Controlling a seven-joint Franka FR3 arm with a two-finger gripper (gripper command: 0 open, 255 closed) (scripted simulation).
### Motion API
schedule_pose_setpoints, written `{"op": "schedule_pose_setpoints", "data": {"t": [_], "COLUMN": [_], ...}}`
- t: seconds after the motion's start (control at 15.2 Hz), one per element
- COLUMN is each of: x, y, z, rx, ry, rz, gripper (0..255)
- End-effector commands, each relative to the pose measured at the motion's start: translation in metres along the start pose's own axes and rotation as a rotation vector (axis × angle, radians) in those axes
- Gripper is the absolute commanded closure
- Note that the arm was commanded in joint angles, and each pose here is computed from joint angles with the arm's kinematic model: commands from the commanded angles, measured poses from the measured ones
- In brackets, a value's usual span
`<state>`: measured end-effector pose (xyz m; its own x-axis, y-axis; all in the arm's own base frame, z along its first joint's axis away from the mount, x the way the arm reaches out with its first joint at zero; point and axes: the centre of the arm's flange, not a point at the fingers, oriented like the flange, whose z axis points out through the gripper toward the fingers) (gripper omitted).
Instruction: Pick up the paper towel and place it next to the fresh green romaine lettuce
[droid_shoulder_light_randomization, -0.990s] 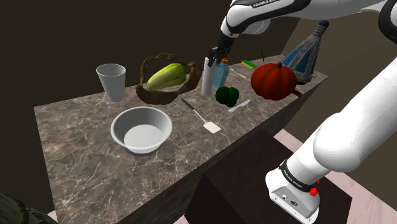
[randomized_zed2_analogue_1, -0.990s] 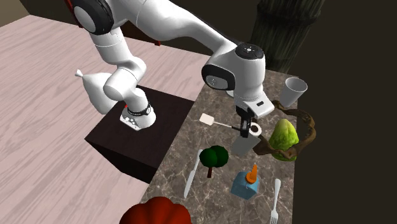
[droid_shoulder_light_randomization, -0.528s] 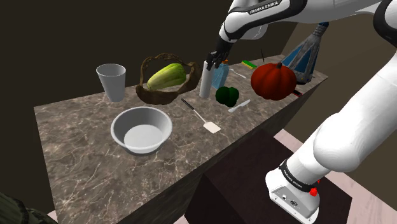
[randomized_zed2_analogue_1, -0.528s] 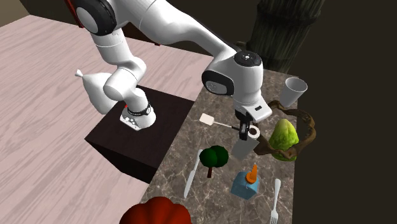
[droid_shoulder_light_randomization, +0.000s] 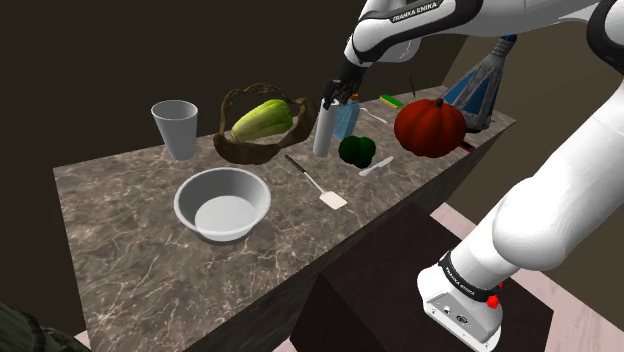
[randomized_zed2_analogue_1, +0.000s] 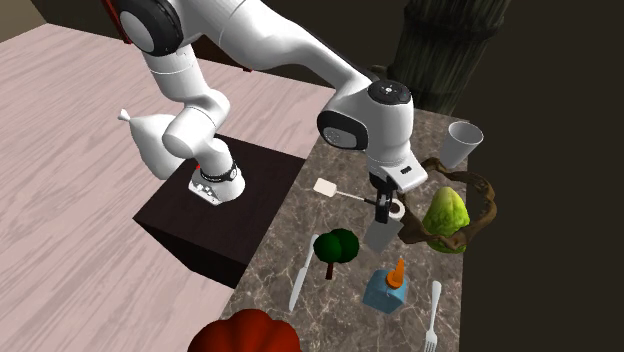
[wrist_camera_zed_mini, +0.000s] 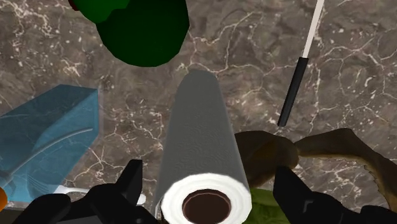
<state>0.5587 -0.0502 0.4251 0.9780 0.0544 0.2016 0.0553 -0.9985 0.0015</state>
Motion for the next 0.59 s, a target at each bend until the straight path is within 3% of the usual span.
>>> {"op": "schedule_pose_setpoints", "data": {"t": [0.0, 0.26, 0.53], "x": [0.0, 0.0, 0.0], "y": [0.0, 0.0, 0.0], "z": [0.0, -0.05, -0.05], "rx": [0.0, 0.0, 0.0], "ry": [0.0, 0.0, 0.0], "rz": [0.0, 0.0, 0.0], "gripper": [0, 0, 0]}}
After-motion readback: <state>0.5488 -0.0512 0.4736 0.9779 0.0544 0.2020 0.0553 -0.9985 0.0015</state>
